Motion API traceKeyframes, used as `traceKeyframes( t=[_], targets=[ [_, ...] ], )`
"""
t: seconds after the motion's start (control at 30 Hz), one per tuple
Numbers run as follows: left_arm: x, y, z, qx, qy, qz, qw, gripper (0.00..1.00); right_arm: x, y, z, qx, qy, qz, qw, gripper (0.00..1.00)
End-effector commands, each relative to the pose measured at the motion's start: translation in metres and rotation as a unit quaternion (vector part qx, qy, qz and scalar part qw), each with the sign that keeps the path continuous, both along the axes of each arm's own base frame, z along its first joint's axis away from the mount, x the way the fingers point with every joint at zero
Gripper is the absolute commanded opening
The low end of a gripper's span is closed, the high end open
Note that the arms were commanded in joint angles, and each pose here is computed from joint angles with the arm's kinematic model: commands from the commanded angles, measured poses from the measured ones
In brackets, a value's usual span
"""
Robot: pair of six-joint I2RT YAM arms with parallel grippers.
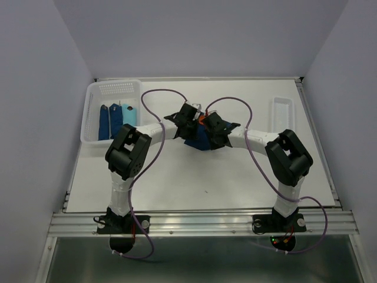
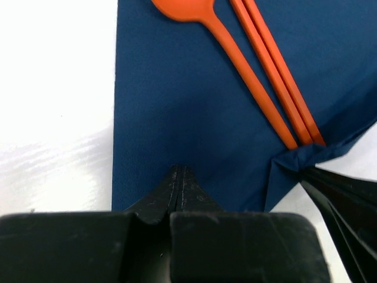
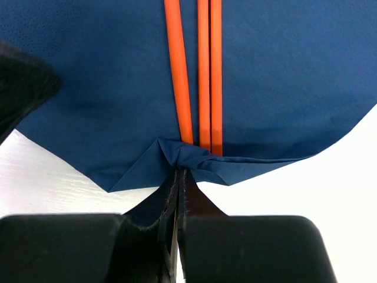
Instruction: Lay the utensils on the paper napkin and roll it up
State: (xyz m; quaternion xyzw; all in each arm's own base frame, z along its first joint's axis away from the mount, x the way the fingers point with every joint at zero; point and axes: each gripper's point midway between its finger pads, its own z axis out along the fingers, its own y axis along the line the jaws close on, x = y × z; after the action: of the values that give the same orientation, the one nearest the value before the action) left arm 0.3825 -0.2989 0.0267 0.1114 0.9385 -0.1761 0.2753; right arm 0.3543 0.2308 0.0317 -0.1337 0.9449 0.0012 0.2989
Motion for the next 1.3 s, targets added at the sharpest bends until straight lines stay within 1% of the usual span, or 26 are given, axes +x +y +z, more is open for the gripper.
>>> traceKeyframes(
  t=[0.0,0.1,0.23,0.53,0.7,1.03,1.27],
  targets=[
    [-0.007,0.000,0.035,-0.023,-0.024,-0.023,0.999,0.00,0.023,0.008,0.018,0.028,-0.034,-0.014,0.999,0.01],
    [-0.012,-0.004,0.048,-0.043,-0.029,-0.034,0.998,0.00,0.024,0.010,0.022,0.033,-0.038,-0.015,0.999,0.01],
    [-0.021,-0.010,0.052,-0.051,-0.028,-0.046,0.997,0.00,0.024,0.011,0.024,0.038,-0.039,-0.015,0.998,0.02],
    [-0.038,-0.027,0.044,-0.081,-0.007,-0.072,0.994,0.00,0.027,0.011,0.032,0.044,-0.048,-0.022,0.998,0.02],
    [-0.042,-0.038,0.041,-0.113,0.004,-0.077,0.991,0.00,0.030,0.011,0.035,0.043,-0.054,-0.024,0.997,0.02],
    [-0.045,-0.057,0.034,-0.182,0.024,-0.063,0.981,0.00,0.031,0.013,0.038,0.047,-0.058,-0.024,0.997,0.03],
    [-0.041,-0.064,0.029,-0.210,0.024,-0.049,0.976,0.00,0.030,0.015,0.038,0.052,-0.055,-0.021,0.997,0.03]
  ],
)
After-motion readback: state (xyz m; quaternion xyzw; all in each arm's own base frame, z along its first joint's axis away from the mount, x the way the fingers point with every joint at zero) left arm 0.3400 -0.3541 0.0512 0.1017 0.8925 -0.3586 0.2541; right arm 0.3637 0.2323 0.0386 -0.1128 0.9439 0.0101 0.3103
